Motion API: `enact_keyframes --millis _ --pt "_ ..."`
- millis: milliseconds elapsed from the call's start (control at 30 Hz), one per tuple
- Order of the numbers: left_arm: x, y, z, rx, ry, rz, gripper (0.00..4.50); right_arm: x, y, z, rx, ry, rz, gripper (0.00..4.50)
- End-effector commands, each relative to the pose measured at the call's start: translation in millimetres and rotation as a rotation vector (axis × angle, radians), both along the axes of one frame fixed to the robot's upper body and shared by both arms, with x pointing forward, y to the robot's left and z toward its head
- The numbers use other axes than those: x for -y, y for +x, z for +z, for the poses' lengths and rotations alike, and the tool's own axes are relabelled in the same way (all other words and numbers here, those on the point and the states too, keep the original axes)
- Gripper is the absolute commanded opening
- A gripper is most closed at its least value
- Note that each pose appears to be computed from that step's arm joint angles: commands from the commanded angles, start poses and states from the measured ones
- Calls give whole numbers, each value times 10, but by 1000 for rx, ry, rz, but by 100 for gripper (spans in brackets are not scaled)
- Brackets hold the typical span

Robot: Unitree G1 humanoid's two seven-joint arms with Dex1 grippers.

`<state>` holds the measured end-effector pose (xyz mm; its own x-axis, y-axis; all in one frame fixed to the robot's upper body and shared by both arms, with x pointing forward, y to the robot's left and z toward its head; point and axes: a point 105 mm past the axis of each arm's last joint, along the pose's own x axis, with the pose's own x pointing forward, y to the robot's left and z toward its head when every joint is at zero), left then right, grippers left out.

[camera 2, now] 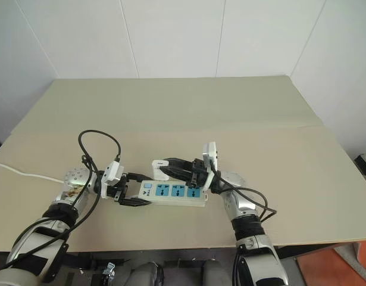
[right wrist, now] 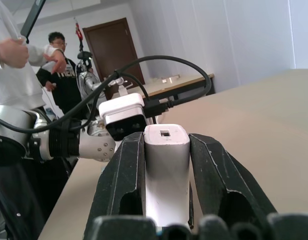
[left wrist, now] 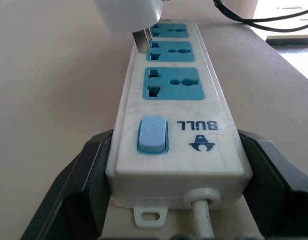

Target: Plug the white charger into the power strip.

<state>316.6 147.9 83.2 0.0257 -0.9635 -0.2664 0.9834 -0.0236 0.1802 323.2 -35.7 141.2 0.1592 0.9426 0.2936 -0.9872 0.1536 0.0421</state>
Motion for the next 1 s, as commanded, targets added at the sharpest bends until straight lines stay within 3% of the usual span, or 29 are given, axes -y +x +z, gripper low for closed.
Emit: enact_keyframes --millis 33,1000 --pt "7 -39 -54 -18 22 -16 327 -11 -5 106 80 1 10 113" --pt "15 -37 -30 -24 20 -17 327 -100 -22 16 119 -46 40 113"
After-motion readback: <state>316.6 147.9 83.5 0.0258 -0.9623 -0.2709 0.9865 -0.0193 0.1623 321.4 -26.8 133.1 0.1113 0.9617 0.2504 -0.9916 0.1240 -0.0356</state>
